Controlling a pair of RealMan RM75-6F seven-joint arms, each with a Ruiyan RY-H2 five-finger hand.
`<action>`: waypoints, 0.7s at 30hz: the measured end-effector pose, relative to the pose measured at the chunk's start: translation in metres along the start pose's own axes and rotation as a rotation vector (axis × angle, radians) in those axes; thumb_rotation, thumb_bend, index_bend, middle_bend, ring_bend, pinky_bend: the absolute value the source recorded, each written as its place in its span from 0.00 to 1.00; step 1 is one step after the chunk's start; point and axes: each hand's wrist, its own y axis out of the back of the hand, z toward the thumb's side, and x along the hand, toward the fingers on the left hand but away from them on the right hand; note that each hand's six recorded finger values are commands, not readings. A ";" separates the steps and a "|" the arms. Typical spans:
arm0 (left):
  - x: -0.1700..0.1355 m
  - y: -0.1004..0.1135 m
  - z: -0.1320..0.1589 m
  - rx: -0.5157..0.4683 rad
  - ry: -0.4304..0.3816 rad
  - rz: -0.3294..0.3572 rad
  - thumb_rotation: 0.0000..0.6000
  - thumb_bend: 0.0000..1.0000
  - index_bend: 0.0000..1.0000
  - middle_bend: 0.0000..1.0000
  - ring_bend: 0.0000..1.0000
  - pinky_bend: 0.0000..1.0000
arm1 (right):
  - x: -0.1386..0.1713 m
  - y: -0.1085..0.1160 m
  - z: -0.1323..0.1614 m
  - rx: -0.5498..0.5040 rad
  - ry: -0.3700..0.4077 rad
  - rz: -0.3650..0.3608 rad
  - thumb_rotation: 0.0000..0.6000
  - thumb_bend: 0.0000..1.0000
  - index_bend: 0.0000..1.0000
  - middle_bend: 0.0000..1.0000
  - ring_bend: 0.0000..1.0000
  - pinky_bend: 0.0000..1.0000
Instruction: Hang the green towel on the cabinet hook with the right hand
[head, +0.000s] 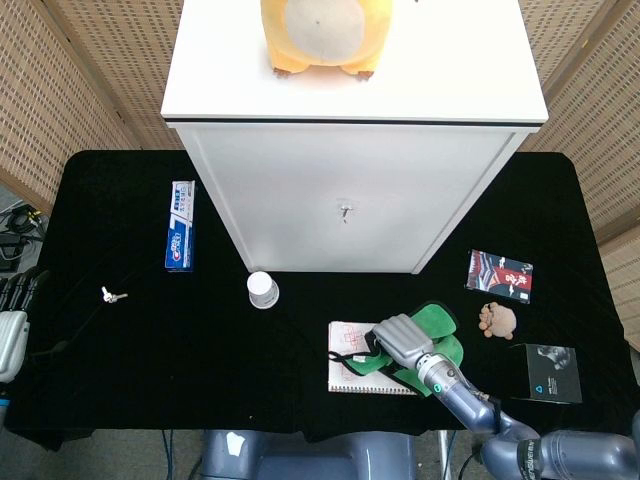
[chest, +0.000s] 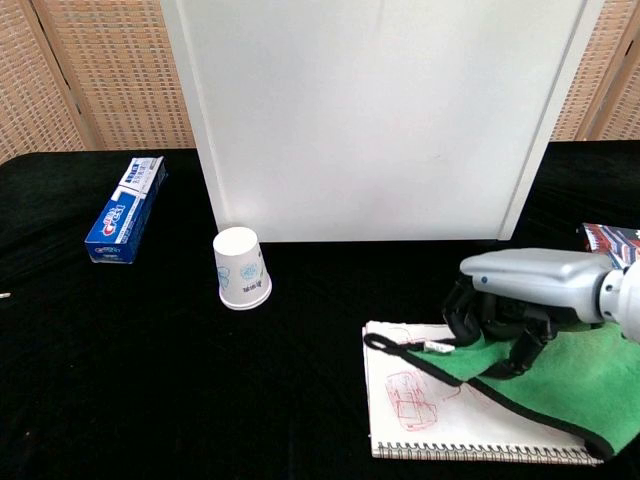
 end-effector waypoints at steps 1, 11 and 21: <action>0.000 0.000 0.000 0.000 -0.002 0.000 1.00 0.00 0.00 0.00 0.00 0.00 | 0.002 0.006 0.001 -0.017 0.006 -0.021 1.00 0.67 0.85 1.00 1.00 1.00; -0.004 0.002 0.002 -0.002 -0.012 0.004 1.00 0.00 0.00 0.00 0.00 0.00 | 0.034 0.090 0.006 -0.166 0.051 -0.321 1.00 0.75 0.87 1.00 1.00 1.00; -0.006 0.005 0.003 -0.009 -0.019 0.010 1.00 0.00 0.00 0.00 0.00 0.00 | 0.066 0.155 0.007 -0.149 -0.009 -0.574 1.00 0.84 0.90 1.00 1.00 1.00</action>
